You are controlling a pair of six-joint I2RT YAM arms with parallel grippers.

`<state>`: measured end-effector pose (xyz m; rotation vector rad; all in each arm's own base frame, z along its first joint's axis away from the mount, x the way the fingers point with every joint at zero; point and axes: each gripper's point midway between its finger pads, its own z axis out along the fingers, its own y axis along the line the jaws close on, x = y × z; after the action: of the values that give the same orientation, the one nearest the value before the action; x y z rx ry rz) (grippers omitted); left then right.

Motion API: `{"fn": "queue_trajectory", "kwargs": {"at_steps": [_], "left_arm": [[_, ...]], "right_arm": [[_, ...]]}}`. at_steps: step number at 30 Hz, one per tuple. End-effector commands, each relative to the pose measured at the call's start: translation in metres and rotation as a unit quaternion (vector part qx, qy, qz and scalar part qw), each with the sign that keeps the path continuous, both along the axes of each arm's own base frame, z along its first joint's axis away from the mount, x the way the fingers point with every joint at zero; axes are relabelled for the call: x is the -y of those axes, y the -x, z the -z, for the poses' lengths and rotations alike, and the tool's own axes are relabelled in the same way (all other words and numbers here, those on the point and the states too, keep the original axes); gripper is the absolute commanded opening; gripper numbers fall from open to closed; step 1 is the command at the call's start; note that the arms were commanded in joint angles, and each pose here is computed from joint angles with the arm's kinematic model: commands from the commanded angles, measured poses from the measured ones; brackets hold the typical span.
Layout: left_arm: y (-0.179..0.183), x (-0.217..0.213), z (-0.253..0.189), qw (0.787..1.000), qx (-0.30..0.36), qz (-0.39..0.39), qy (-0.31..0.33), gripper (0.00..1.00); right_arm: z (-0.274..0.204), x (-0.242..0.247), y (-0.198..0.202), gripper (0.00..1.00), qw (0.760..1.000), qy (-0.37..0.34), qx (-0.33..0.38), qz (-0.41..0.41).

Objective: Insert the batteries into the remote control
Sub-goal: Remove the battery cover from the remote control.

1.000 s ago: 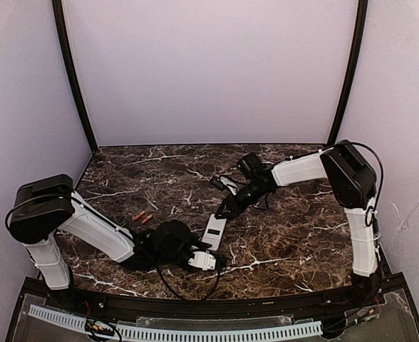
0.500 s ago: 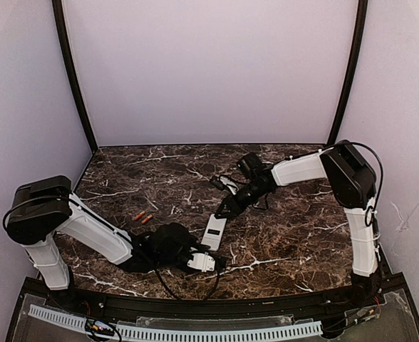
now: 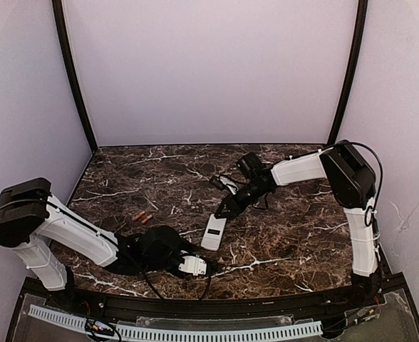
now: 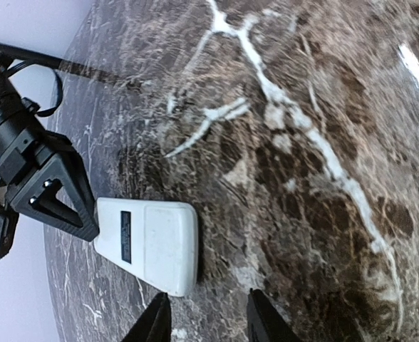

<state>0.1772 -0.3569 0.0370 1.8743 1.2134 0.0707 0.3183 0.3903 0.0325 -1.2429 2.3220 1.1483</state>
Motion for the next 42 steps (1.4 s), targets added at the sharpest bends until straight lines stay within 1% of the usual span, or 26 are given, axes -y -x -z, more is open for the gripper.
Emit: {"fn": "queue_trajectory", "kwargs": {"at_steps": [1, 2, 3, 4, 7, 10, 14, 18, 22, 26, 32, 42], "left_arm": [[-0.003, 0.005, -0.017, 0.999, 0.014, -0.009, 0.033, 0.41], [-0.004, 0.006, -0.012, 1.000, 0.014, -0.008, 0.027, 0.45], [-0.006, 0.010, -0.013, 0.999, 0.018, -0.006, 0.027, 0.47], [-0.006, 0.010, -0.005, 1.000, 0.015, -0.004, 0.016, 0.50], [-0.012, 0.020, 0.002, 1.000, 0.006, -0.004, 0.016, 0.58], [-0.015, 0.024, 0.013, 1.000, -0.005, -0.004, 0.007, 0.60], [-0.020, 0.026, 0.013, 1.000, -0.015, -0.009, 0.013, 0.60], [-0.027, 0.021, 0.016, 0.999, -0.029, -0.019, 0.012, 0.56], [-0.035, 0.015, 0.020, 0.998, -0.049, -0.036, 0.010, 0.50], [-0.038, 0.014, 0.024, 0.997, -0.057, -0.041, 0.009, 0.42], [-0.032, 0.015, 0.023, 0.997, -0.070, -0.032, 0.006, 0.30], [-0.019, 0.012, 0.013, 0.998, -0.061, -0.018, 0.003, 0.18]], "right_arm": [[0.018, 0.002, 0.009, 0.24, 0.999, 0.023, -0.022, -0.006], [0.018, 0.002, 0.009, 0.24, 0.999, 0.023, -0.022, -0.006], [0.018, 0.002, 0.009, 0.23, 0.999, 0.022, -0.022, -0.006], [0.018, 0.002, 0.009, 0.24, 0.999, 0.022, -0.022, -0.006], [0.017, 0.001, 0.010, 0.23, 1.000, 0.020, -0.023, -0.007], [0.016, 0.002, 0.010, 0.23, 1.000, 0.021, -0.022, -0.007], [0.015, 0.002, 0.010, 0.23, 1.000, 0.020, -0.021, -0.008], [0.015, 0.001, 0.010, 0.23, 1.000, 0.020, -0.021, -0.008], [0.016, 0.002, 0.009, 0.23, 1.000, 0.021, -0.021, -0.007], [0.018, 0.002, 0.008, 0.22, 0.999, 0.023, -0.021, -0.006], [0.020, 0.003, 0.008, 0.21, 0.999, 0.026, -0.022, -0.005], [0.021, 0.003, 0.007, 0.20, 0.999, 0.028, -0.022, -0.003]]}}
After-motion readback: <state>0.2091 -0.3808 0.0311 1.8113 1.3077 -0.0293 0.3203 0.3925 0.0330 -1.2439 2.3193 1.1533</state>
